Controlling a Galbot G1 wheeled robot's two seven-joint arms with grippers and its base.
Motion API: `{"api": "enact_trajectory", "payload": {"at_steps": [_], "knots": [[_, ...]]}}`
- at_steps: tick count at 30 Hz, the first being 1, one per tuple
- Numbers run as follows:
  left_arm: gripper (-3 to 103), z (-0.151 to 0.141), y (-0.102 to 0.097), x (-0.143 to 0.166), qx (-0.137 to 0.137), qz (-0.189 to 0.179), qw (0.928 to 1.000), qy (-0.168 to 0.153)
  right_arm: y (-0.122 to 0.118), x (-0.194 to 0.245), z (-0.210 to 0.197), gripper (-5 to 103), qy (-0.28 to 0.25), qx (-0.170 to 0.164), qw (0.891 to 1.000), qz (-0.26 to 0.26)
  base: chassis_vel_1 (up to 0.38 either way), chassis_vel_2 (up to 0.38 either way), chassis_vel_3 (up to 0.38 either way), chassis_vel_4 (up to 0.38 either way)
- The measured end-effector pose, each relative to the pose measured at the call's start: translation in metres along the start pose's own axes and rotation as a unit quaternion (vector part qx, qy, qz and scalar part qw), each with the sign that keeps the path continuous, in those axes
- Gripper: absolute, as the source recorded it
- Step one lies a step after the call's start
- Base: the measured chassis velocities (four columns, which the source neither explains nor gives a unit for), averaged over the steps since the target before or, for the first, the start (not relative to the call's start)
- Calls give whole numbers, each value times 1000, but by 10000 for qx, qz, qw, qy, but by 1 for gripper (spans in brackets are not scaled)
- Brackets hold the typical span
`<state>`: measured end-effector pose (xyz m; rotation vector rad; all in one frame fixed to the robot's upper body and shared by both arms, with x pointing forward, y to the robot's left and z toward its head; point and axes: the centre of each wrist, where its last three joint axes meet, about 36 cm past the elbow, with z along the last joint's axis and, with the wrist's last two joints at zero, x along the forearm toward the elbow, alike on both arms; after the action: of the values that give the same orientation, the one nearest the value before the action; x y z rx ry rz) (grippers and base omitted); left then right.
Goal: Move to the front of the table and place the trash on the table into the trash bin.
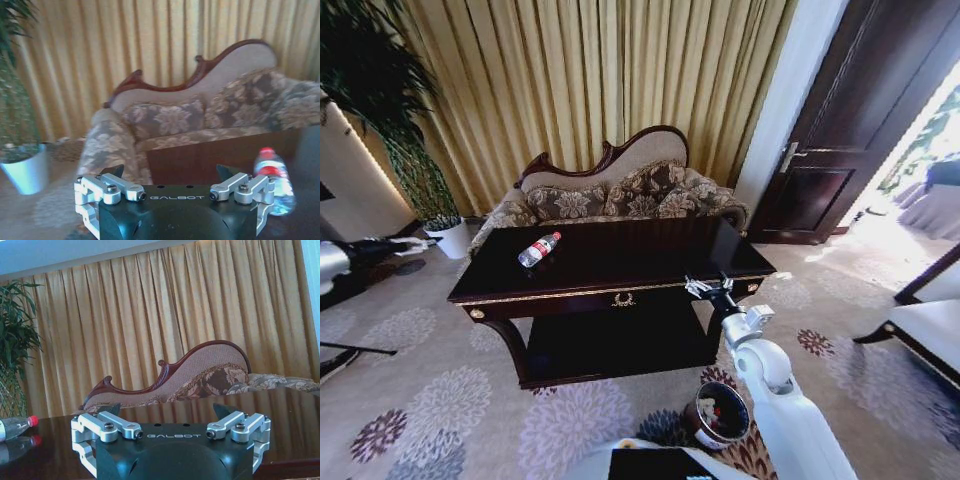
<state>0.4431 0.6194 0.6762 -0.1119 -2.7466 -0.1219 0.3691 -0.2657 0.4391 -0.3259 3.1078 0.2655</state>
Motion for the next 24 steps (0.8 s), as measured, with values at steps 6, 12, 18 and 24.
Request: {"api": "enact_trajectory", "payload": {"at_steps": [6, 12, 18, 24], "knots": [[100, 9, -1, -2, -6, -157, 9999, 71, 3, 1, 2, 100, -2, -17, 10000, -12, 0, 0, 0, 0], [100, 29, -9, -3, 179, -77, 9998, -71, 3, -1, -8, 100, -124, 6, 9999, -22, 0, 0, 0, 0], [100, 65, -37, -8, 98, -327, 9978, -577, 8, -12, -18, 100, -164, -104, 9998, -41, 0, 0, 0, 0], [100, 88, -82, -14, -97, -753, 9927, -942, 15, -22, -23, 100, -174, -170, 9996, -122, 0, 0, 0, 0]]}}
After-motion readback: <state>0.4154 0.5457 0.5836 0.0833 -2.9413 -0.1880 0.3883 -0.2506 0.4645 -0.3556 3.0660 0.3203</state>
